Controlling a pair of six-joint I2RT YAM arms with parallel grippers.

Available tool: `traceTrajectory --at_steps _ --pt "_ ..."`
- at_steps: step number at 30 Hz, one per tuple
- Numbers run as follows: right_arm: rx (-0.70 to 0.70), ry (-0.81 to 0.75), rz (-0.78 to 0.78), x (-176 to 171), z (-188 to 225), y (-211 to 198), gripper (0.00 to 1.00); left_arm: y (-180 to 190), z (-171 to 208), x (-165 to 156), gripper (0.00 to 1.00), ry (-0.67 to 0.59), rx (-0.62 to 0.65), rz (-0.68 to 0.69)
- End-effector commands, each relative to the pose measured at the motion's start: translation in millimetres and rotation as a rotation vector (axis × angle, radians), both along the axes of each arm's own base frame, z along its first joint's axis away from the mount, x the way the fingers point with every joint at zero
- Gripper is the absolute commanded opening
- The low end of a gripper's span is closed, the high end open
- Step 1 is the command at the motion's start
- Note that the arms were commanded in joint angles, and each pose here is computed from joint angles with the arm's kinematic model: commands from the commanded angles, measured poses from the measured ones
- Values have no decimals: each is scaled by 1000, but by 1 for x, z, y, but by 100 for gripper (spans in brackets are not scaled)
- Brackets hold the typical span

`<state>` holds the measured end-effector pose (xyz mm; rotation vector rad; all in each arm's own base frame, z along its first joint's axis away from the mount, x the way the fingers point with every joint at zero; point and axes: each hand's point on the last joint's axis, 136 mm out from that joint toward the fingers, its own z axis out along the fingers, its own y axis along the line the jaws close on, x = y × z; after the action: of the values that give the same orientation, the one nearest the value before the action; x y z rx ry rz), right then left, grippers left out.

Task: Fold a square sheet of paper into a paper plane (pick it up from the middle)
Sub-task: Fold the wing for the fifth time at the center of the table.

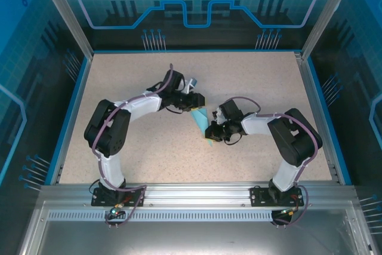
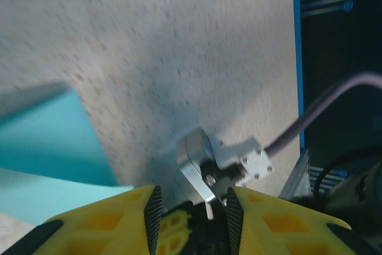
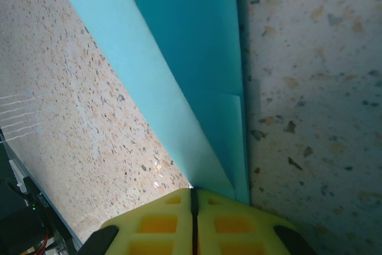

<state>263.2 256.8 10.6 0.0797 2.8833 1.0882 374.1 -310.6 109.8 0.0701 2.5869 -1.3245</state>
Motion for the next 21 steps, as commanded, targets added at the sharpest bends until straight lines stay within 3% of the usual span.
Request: traceTrajectory --at_steps 1,13,21 --pt "-62 107 -20 -20 -22 -15 8 -9 -16 -10 37 61 -25 -15" --pt "-37 71 -19 -18 -12 -13 10 -9 -85 -5 36 145 83 16" --pt "59 -43 -4 -1 25 6 12 -2 -104 -11 36 173 136 13"
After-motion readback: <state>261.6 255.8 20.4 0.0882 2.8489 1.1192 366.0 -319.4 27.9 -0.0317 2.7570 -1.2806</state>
